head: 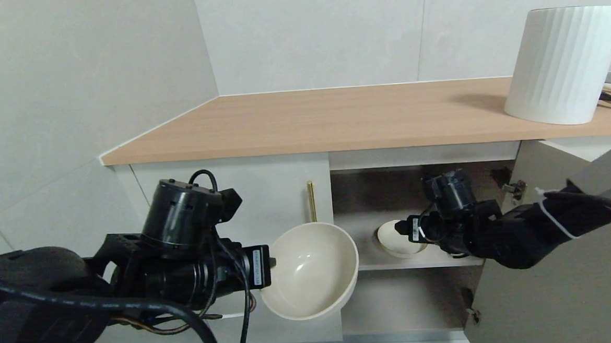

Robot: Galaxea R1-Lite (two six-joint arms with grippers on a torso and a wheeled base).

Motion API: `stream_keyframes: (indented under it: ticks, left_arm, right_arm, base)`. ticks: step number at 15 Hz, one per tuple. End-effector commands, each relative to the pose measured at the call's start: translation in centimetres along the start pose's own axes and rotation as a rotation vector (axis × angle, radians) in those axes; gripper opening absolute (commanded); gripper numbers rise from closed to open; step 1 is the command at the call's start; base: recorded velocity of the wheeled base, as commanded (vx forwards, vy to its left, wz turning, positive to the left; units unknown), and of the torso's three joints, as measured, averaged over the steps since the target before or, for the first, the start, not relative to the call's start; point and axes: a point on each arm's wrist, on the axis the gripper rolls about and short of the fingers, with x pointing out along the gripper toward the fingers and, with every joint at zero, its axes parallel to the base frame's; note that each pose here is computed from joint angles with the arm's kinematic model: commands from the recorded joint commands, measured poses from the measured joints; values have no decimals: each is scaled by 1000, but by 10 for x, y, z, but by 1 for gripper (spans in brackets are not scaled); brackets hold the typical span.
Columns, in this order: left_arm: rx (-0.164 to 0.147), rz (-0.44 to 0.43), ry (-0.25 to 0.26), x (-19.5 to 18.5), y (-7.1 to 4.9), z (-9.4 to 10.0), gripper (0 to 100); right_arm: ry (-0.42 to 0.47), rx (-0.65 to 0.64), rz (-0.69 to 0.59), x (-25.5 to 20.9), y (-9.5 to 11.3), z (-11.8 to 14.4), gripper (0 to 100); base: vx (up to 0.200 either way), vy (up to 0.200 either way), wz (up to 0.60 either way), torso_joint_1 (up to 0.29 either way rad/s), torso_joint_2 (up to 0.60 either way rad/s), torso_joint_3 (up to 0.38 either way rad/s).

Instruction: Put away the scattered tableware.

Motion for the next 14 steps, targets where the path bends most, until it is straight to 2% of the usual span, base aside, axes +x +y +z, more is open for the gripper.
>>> stream_keyframes:
  ticks: [1,2,3,7,12,14]
  left_arm:
    - [50,55,79,28,-7,-18,0]
    - [76,58,110,35,-12,-26,0]
    - [93,56,120,37,-13,-29,0]
    - [125,58,126,37,-18,-33,0]
    - [145,69,103,33,-25,-35,0]
    - [145,65,100,32,-25,-35,0]
  right_arm:
    - [-18,-23,201,-85,16,23,100]
    - [29,-54,300,-117,24,22,100]
    - [48,-68,329,-128,27,21,100]
    - [146,-111,447,-154,43,6,100]
    - [294,-204,424,-130,66,-31,100]
    - [317,-215,412,-124,69,-38,100]
  base:
    - [0,0,0,0,0,0]
    - [0,0,0,0,0,0]
    - [0,0,0,0,0,0]
    - [0,0,0,0,0,0]
    - [0,0,0,0,0,0]
    - [0,0,0,0,0,0]
